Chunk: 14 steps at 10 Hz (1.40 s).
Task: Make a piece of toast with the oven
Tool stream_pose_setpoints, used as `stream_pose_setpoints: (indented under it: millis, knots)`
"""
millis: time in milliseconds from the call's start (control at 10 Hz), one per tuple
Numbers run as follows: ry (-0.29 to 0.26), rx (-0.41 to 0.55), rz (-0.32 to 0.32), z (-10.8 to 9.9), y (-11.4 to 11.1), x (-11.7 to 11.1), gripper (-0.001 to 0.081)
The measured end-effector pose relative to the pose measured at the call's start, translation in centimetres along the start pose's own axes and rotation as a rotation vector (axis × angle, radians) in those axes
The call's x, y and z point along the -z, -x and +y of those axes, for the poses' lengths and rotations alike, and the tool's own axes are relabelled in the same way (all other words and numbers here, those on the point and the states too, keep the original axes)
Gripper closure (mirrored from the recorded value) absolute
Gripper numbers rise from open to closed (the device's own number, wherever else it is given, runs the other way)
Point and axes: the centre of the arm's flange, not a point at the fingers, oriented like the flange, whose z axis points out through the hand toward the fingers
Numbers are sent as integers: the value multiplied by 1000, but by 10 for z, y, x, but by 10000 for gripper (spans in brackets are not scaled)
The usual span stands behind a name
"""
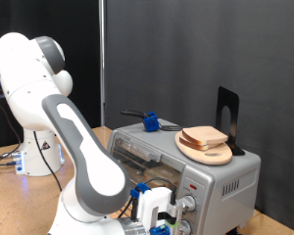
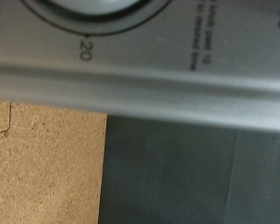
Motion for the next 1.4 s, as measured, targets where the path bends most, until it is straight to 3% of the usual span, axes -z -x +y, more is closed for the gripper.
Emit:
stream_pose_setpoints:
  millis: [200,300,400,500,600,800,900,1000,1200,1400]
  knots:
    - [1,0,3,0,0,-1,1]
    - [1,0,3,0,0,-1,119]
    - [1,-1,3,0,0,-1,119]
    - [2,-3,3,1,0,-2,301]
    - [2,-5,3,2,0,-1,301]
    - [2,-7,6,3,-1,-1,627]
    - [-1,-9,0,1,1,-1,627]
    - [-5,-14,0,1,1,-1,714]
    - [-31,-2,1,4,1,-1,714]
    - [-79,71,6,9,2,-1,714]
